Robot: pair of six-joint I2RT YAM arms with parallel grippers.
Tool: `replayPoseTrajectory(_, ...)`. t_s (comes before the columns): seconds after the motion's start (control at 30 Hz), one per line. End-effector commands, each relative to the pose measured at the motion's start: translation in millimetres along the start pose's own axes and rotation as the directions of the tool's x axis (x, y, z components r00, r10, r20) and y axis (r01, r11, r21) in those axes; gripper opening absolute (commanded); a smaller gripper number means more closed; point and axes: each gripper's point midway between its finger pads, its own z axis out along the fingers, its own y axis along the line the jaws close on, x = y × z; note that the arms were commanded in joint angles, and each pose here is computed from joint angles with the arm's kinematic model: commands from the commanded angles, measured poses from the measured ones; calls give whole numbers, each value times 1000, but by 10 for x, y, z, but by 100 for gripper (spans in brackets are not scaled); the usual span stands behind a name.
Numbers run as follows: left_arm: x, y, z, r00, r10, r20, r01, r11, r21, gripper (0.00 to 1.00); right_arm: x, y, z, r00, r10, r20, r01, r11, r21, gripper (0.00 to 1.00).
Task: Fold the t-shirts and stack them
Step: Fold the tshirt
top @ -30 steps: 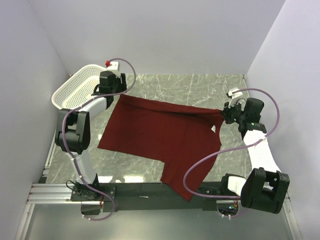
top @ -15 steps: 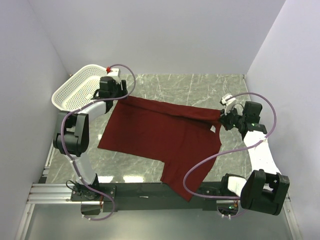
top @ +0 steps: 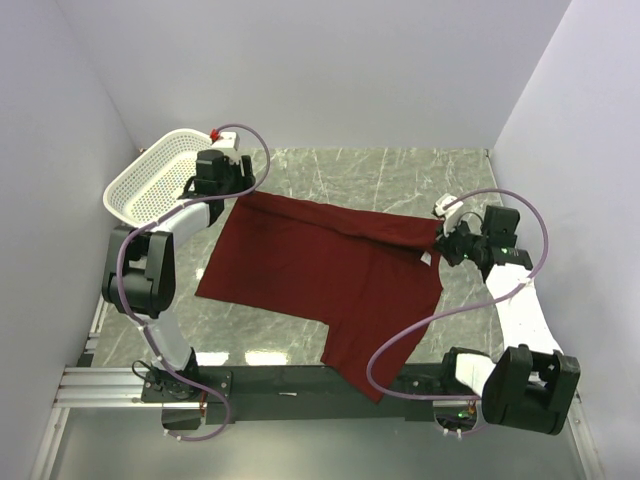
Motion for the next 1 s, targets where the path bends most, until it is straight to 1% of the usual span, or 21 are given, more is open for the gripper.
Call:
replayPoseTrajectory(0.0, -282, -119, -139, 998, -10, 57, 8, 999, 45, 70, -38, 124, -34, 999, -47, 20, 48, 998, -27, 0)
replayPoseTrajectory(0.33, -300, -143, -148, 998, -14, 60, 11, 999, 53, 70, 151, 209, -9, 996, -83, -41, 80, 995, -65, 0)
replayPoseTrajectory(0.57, -301, -158, -152, 998, -17, 60, 14, 998, 61, 70, 238, 284, -13, 994, -96, -61, 90, 992, -89, 1)
replayPoseTrajectory(0.67, -326, -164, -173, 998, -16, 64, 12, 998, 63, 70, 305, 347, -24, 988, -134, -80, 123, 984, -131, 12)
replayPoseTrajectory(0.7, -326, -167, -174, 998, -16, 63, 12, 998, 64, 70, 370, 416, -44, 986, -132, -100, 115, 980, -161, 20)
replayPoseTrajectory(0.73, -338, -171, -183, 998, -16, 65, 11, 998, 66, 70, 384, 431, -58, 981, -165, -102, 145, 974, -177, 25)
replayPoseTrajectory(0.77, -344, -175, -187, 998, -16, 67, 11, 998, 68, 70, 407, 456, -72, 978, -175, -110, 152, 970, -192, 30)
replayPoseTrajectory(0.8, -355, -176, -191, 997, -16, 70, 11, 998, 69, 70, 449, 546, -118, 977, -171, -124, 140, 964, -227, 37)
replayPoseTrajectory(0.83, -368, -182, -199, 997, -17, 72, 12, 997, 71, 70, 432, 571, -142, 971, -211, -114, 177, 952, -250, 41)
replayPoseTrajectory(0.9, -390, -200, -209, 997, -20, 77, 14, 997, 79, 70, 424, 660, -222, 970, -214, -116, 173, 942, -287, 47)
replayPoseTrajectory(0.97, -402, -213, -218, 997, -23, 79, 16, 996, 86, 70, 383, 649, -241, 973, -200, -116, 161, 947, -278, 49)
